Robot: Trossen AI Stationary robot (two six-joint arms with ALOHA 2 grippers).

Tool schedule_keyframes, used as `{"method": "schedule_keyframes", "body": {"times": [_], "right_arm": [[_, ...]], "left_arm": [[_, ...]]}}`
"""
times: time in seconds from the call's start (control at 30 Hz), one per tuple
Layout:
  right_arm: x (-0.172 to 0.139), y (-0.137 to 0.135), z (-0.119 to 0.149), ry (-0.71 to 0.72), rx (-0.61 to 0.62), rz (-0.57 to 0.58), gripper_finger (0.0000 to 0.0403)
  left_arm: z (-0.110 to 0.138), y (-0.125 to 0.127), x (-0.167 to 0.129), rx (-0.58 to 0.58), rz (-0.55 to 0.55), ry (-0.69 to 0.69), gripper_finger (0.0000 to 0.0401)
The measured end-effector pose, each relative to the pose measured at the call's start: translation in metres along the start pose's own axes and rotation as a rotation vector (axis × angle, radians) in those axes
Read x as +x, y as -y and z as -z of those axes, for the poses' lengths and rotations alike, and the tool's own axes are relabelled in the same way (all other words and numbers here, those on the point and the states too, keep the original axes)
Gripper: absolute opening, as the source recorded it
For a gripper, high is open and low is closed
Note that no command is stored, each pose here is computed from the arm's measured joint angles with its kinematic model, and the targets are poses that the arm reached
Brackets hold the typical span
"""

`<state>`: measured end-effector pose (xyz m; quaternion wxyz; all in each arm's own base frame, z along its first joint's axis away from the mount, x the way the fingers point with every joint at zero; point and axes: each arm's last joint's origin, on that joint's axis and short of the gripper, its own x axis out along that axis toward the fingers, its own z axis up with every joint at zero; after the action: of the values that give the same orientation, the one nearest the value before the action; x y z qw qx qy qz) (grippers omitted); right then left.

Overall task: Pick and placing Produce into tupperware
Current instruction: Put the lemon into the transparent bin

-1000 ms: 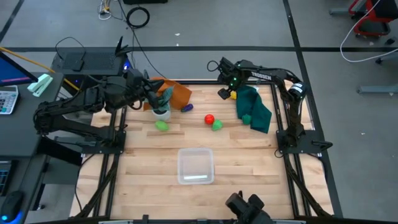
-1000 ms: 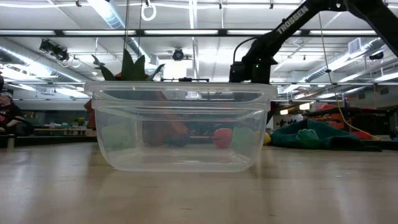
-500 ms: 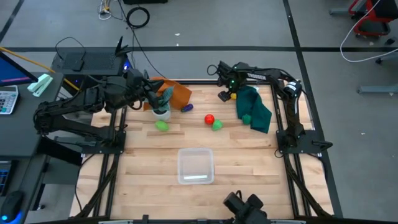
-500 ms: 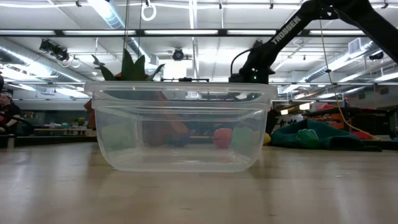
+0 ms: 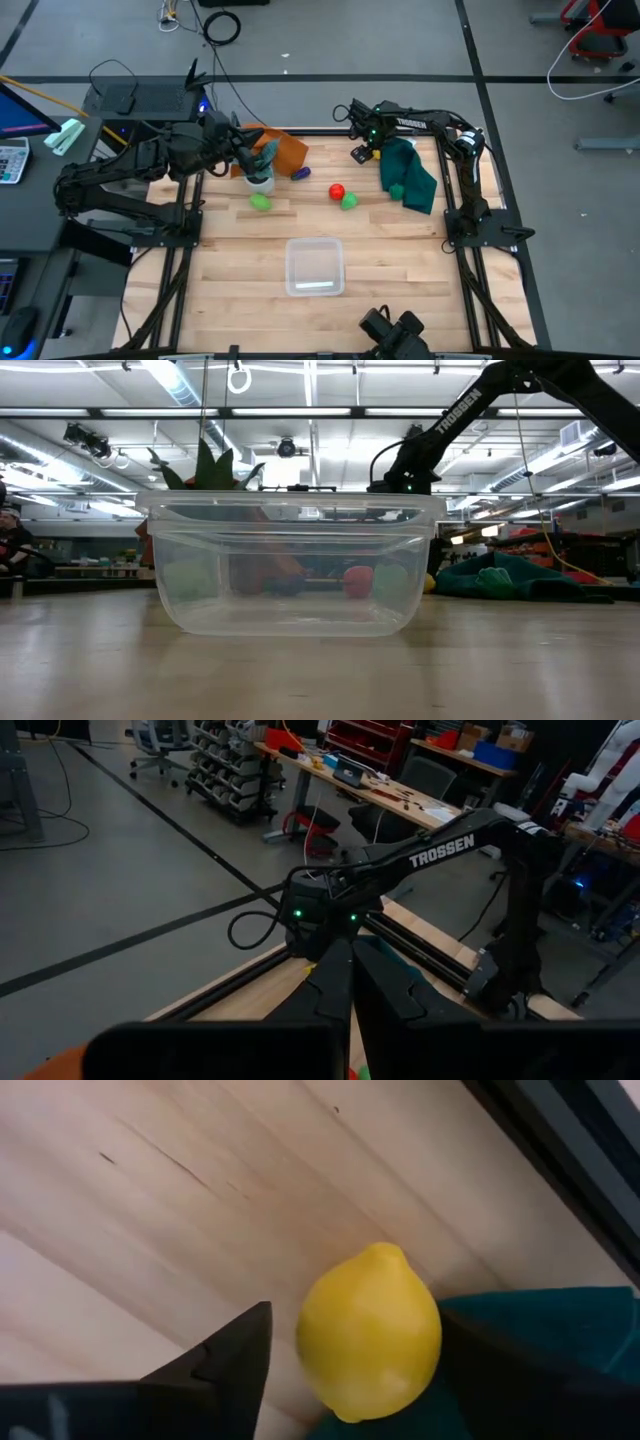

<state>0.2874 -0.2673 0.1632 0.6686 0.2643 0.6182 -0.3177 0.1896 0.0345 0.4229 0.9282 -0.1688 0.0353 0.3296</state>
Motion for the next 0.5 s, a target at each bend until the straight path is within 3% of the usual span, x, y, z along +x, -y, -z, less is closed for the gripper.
{"method": "schedule_keyframes", "body": {"times": [0.3, 0.5], "right_arm": [[-0.0004, 0.0002, -0.0001, 0.001, 0.000, 0.002, 0.0170], [-0.0008, -0.0004, 0.0001, 0.002, -0.001, 0.004, 0.0154]], "left_arm": [[0.0000, 0.0000, 0.0000, 0.000, 0.000, 0.000, 0.0017], [0.0001, -0.0001, 0.0000, 0.001, -0.001, -0.001, 0.0017]]}}
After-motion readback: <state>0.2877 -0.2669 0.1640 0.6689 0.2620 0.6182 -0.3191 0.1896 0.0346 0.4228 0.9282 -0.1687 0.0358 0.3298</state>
